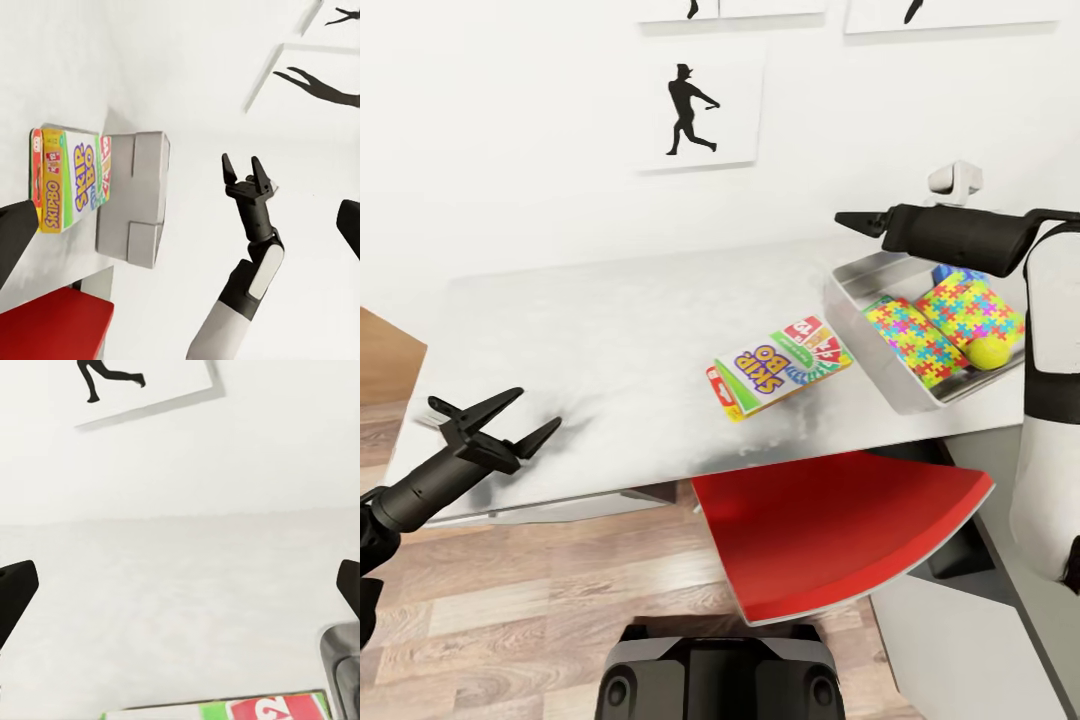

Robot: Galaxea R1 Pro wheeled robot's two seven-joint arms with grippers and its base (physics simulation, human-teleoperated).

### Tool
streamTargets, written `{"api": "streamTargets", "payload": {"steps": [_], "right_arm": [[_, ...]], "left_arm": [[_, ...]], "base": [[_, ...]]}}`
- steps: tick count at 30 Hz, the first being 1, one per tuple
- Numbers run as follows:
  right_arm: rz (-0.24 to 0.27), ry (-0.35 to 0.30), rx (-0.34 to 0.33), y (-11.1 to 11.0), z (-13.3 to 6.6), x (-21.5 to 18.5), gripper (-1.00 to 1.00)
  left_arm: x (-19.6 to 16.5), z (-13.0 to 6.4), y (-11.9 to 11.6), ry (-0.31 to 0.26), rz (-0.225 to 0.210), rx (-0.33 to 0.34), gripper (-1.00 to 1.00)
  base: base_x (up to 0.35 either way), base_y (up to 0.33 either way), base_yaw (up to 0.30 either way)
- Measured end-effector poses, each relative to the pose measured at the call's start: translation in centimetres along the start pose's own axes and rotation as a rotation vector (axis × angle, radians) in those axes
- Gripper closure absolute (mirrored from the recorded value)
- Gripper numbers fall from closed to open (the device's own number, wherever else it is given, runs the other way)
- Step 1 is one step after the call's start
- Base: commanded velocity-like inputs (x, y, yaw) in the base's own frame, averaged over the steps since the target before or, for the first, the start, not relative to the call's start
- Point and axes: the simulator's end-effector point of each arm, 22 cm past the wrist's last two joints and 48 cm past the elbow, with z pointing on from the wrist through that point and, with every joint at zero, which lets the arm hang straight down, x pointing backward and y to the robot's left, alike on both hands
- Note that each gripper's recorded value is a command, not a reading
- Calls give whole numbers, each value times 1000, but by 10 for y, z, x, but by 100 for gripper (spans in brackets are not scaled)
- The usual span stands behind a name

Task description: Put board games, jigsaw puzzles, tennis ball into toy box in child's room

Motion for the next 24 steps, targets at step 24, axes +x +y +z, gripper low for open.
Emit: {"api": "streamTargets", "payload": {"steps": [24], "right_arm": [[23, 21, 9, -7, 4, 11, -100]], "left_arm": [[-2, -2, -2, 0, 4, 1, -100]], "base": [[0, 284, 0]]}}
